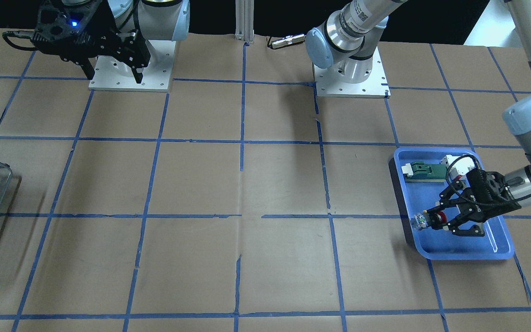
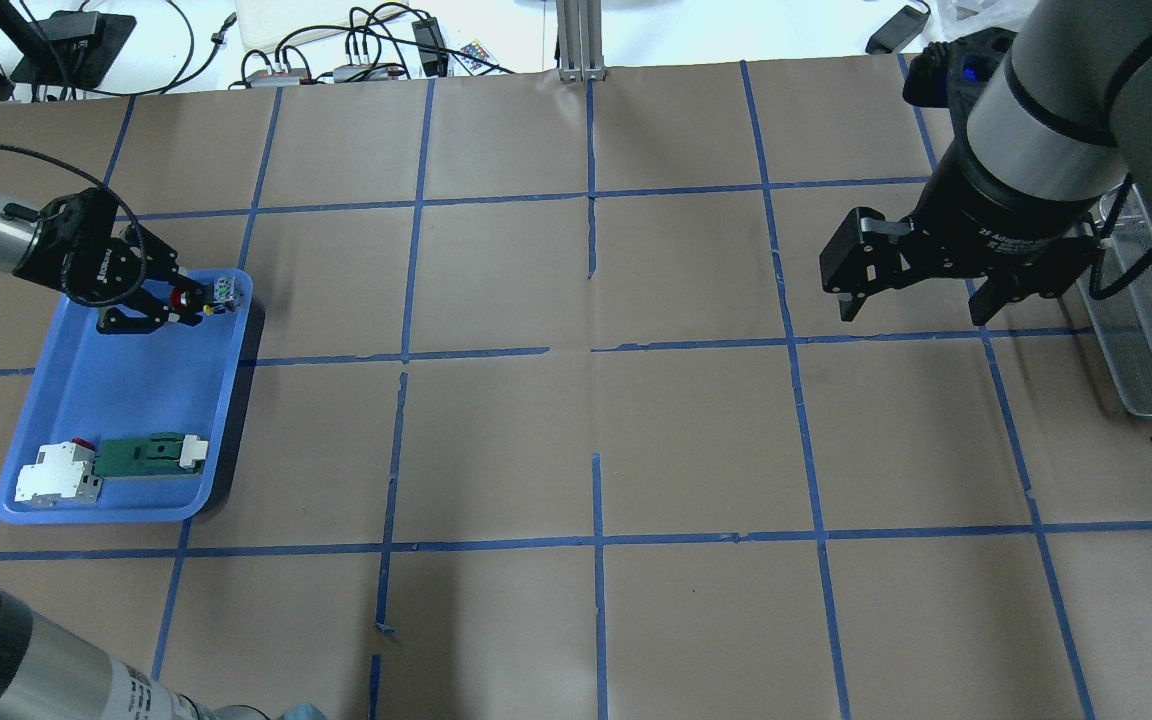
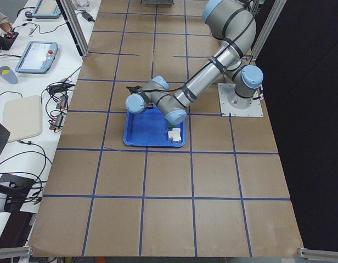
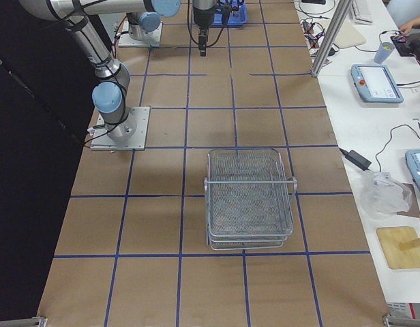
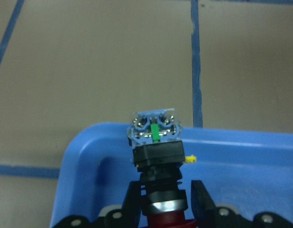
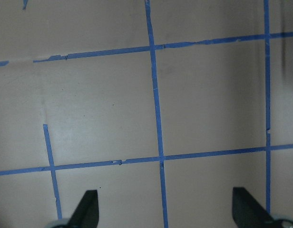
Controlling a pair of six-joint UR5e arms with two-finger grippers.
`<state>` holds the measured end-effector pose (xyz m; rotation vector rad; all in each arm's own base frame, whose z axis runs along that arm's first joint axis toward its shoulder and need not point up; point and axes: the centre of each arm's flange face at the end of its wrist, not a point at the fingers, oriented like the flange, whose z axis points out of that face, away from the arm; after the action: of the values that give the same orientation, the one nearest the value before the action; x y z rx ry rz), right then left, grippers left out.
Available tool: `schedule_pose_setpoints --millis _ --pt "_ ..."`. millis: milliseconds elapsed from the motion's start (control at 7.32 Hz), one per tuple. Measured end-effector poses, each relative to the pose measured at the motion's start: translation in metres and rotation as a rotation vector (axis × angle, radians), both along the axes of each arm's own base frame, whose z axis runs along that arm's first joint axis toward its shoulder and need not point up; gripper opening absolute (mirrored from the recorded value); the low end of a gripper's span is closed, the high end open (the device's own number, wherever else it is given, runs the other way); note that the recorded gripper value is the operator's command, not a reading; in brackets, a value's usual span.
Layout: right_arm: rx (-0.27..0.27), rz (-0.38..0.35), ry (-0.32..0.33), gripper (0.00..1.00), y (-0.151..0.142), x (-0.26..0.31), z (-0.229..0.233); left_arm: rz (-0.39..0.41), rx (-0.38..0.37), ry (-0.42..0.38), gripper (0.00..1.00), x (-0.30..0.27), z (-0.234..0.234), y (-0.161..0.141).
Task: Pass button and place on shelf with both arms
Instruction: 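Lift the button and carry it toward the right gripper while the right gripper approaches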
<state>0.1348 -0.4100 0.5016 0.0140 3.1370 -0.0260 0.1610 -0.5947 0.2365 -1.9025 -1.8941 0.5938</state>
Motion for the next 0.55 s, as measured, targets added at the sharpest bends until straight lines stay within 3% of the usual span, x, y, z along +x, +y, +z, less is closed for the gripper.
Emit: schedule_pose_setpoints --millis 273,547 --pt "-0.031 0.215 -0.070 1.00 -0.008 -0.010 0.001 -0.084 -0.035 0.116 0.00 -0.112 0.049 -0.008" --pt "-0.072 0.439 -0.145 1.00 -0.017 -0.032 0.001 -0.077 0.028 0.141 0.00 -0.225 0.094 -0.002"
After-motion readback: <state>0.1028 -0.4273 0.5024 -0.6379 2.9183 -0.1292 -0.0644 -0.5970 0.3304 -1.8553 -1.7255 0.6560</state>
